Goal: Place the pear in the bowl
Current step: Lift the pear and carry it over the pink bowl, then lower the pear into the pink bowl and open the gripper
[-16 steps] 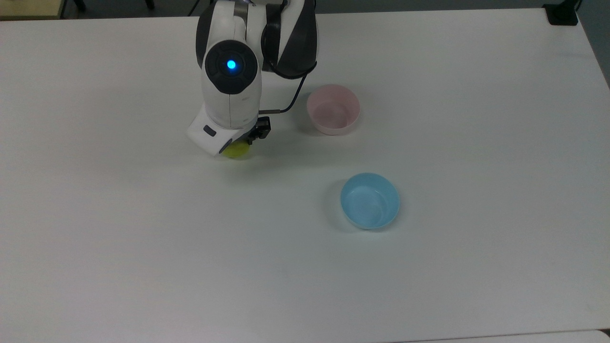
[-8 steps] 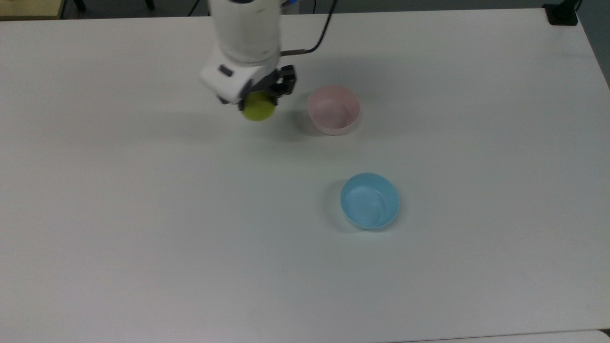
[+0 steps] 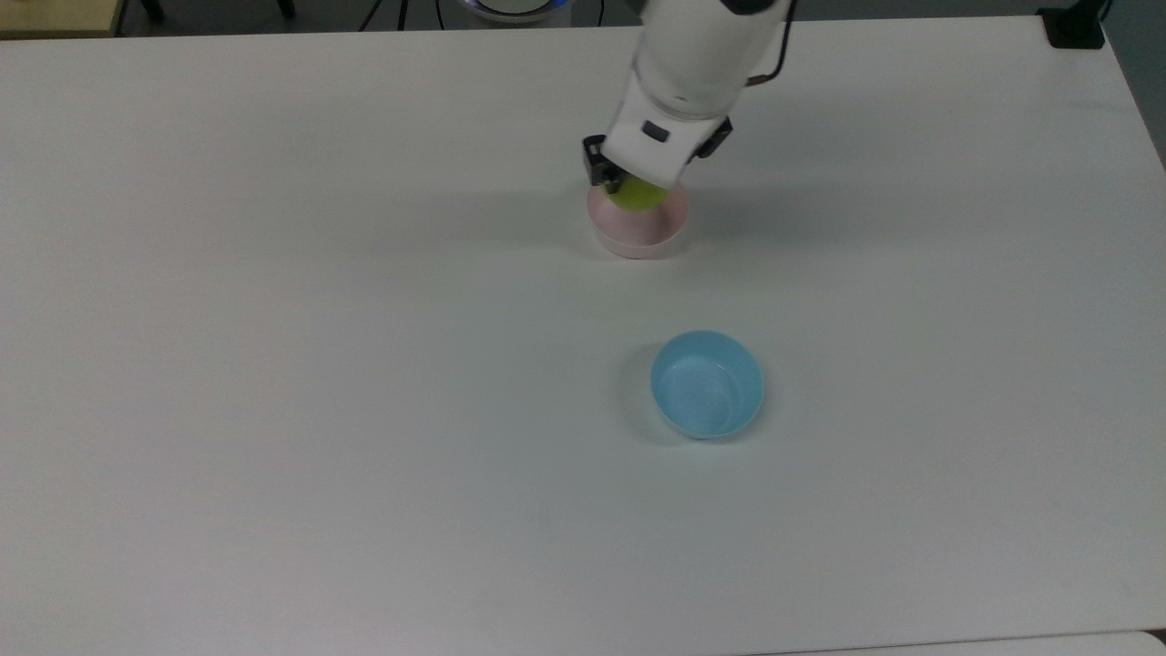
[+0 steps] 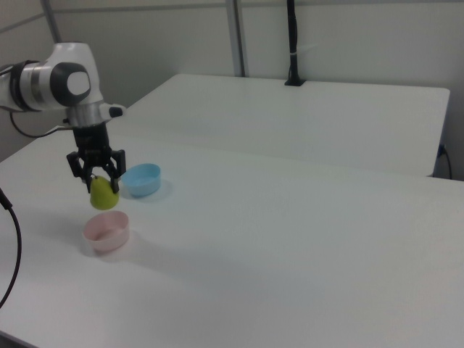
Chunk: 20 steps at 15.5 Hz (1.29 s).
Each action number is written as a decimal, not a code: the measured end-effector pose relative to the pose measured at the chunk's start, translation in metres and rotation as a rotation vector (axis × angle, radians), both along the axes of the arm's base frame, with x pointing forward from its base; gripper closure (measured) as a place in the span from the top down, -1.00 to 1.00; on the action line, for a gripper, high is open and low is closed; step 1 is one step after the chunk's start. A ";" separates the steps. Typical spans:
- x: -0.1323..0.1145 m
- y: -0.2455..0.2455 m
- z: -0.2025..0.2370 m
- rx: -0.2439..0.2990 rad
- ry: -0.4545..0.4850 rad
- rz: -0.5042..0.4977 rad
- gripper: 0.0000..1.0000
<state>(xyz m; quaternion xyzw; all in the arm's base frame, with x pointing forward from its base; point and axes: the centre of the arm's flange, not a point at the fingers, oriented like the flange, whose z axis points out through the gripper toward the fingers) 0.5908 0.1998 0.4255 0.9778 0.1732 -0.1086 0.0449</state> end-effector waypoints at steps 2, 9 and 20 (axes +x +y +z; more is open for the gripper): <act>-0.001 0.009 -0.018 -0.015 0.025 0.012 0.33; -0.001 0.020 -0.078 -0.041 0.060 0.030 0.36; 0.008 -0.016 0.001 0.012 -0.064 -0.099 1.00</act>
